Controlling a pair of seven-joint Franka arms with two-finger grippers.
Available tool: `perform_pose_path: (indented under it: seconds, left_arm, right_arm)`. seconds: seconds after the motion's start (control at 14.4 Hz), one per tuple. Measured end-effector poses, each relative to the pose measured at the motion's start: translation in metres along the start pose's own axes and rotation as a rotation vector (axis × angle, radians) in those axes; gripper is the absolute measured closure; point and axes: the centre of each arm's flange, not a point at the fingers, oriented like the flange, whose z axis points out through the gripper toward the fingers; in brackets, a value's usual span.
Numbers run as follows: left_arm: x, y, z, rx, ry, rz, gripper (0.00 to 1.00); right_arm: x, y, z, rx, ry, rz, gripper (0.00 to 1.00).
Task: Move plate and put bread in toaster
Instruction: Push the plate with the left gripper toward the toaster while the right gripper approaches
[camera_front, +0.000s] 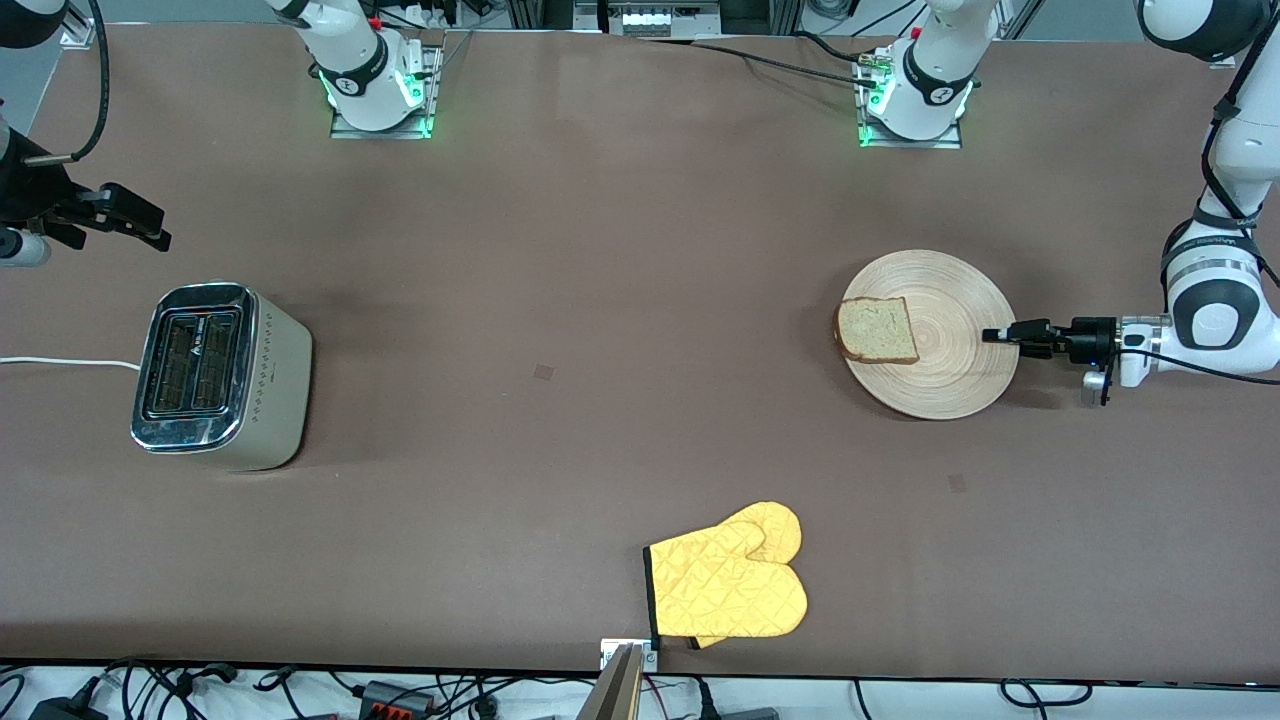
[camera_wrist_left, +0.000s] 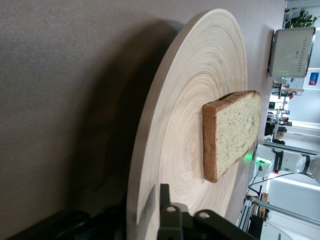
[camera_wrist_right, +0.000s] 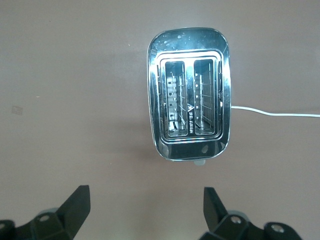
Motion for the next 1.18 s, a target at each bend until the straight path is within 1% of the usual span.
perform_pose_path:
  seconds: [0.07,0.42,0.55,0.69,0.83,0.97,1.04,1.18]
  left_arm:
    - [0.000,0.002,-0.001,-0.012,0.001,0.007,0.89]
    - [0.001,0.007,-0.003,-0.023,-0.002,0.018,0.89]
    - [0.005,0.020,-0.007,-0.064,-0.030,0.044,0.91]
    - [0.019,0.042,-0.003,-0.104,-0.074,0.087,0.91]
    - [0.041,0.063,0.013,-0.105,-0.094,0.117,0.91]
    - [0.063,0.087,0.041,-0.135,-0.095,0.084,0.91]
    - [0.075,0.101,0.060,-0.154,-0.086,0.061,0.91]
    - [0.096,0.121,0.106,-0.165,-0.034,0.033,0.91]
  right_arm:
    - [0.000,0.000,0.000,0.000,-0.001,0.000,0.00]
    - [0.000,0.000,0.000,0.000,0.000,0.000,0.00]
    - [0.000,0.000,0.000,0.000,0.001,0.000,0.00]
    - [0.000,0.000,0.000,0.000,0.001,0.000,0.00]
    - [0.001,-0.002,0.001,0.000,-0.001,-0.004,0.00]
    - [0.005,-0.010,0.008,0.001,-0.014,-0.018,0.00]
    - [0.008,-0.018,0.017,0.002,-0.028,-0.034,0.00]
    - [0.020,-0.041,0.040,0.003,-0.059,-0.076,0.00]
